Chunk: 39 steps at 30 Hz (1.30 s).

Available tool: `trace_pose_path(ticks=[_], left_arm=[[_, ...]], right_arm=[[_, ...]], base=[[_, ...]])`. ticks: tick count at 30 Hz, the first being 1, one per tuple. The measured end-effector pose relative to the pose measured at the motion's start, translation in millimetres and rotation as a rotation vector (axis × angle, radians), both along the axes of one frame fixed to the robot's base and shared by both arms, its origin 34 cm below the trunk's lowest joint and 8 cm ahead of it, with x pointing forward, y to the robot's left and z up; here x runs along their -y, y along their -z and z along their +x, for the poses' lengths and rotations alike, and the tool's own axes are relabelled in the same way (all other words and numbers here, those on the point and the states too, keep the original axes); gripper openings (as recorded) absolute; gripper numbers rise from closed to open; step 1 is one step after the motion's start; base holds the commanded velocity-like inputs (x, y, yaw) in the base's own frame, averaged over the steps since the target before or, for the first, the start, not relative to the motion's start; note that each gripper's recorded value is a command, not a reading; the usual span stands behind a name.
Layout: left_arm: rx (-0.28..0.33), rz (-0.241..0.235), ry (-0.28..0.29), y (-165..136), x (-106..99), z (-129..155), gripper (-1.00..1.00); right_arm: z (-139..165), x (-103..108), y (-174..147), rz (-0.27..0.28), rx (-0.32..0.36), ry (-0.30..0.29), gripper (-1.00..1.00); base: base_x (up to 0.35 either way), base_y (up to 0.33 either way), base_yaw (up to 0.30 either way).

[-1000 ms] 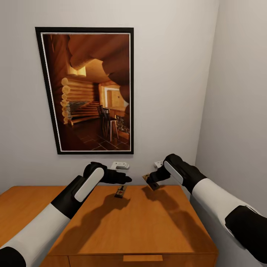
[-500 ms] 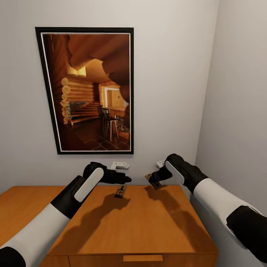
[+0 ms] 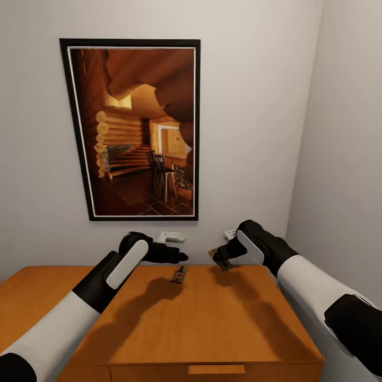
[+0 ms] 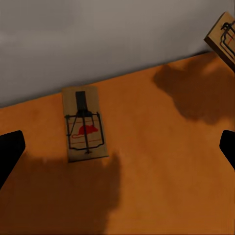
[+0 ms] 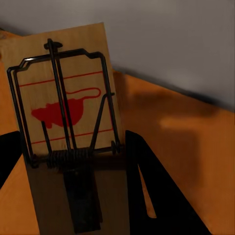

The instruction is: Take the four mousetraps from the cabinet in the bathroom and place them on the bathroom floor. Make sure all four end up on the same floor surface, and ensure that at least two of them are either under or directly next to the same bathroom sink.

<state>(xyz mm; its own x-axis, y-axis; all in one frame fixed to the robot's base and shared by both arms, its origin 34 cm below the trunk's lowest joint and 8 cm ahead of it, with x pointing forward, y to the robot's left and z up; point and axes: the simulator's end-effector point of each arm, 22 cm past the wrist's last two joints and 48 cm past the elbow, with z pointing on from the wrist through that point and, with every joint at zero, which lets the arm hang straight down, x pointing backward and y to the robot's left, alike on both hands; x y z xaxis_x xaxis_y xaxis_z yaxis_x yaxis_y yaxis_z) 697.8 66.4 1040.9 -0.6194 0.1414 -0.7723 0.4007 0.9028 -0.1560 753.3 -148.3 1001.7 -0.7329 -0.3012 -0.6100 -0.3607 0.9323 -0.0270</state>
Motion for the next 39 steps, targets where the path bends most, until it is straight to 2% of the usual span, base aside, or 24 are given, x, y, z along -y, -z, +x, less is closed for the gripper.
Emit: trace_pose_path(ticks=[10,18,26,34,38,39], left_arm=[[-0.001,0.001,0.0,0,0,0,1.0],[-0.001,0.0,0.003,0,1,-1,1.0],[-0.004,-0.001,0.008,2,5,-2,1.0],[-0.028,0.009,-0.007,12,2,0,1.0],[-0.063,0.005,-0.008,24,15,-1,1.0],[-0.082,0.005,-0.009,31,23,-3,1.0]], right_arm=[[0,0,0,-0.001,0.0,0.0,-1.0],[0,0,0,0.0,0.0,-0.001,-1.0],[0,1,1,-0.001,-0.003,0.003,-1.0],[0,3,2,-0.006,-0.004,0.008,-1.0],[1,7,3,-0.017,-0.002,0.018,-1.0],[2,8,3,-0.022,0.0,0.022,-1.0]], base=[[0.0,0.208,0.0],[0.0,0.024,-0.011],[0.0,0.002,-0.207],[0.0,0.0,-0.034],[0.0,0.0,-0.005],[0.0,0.0,-0.002]])
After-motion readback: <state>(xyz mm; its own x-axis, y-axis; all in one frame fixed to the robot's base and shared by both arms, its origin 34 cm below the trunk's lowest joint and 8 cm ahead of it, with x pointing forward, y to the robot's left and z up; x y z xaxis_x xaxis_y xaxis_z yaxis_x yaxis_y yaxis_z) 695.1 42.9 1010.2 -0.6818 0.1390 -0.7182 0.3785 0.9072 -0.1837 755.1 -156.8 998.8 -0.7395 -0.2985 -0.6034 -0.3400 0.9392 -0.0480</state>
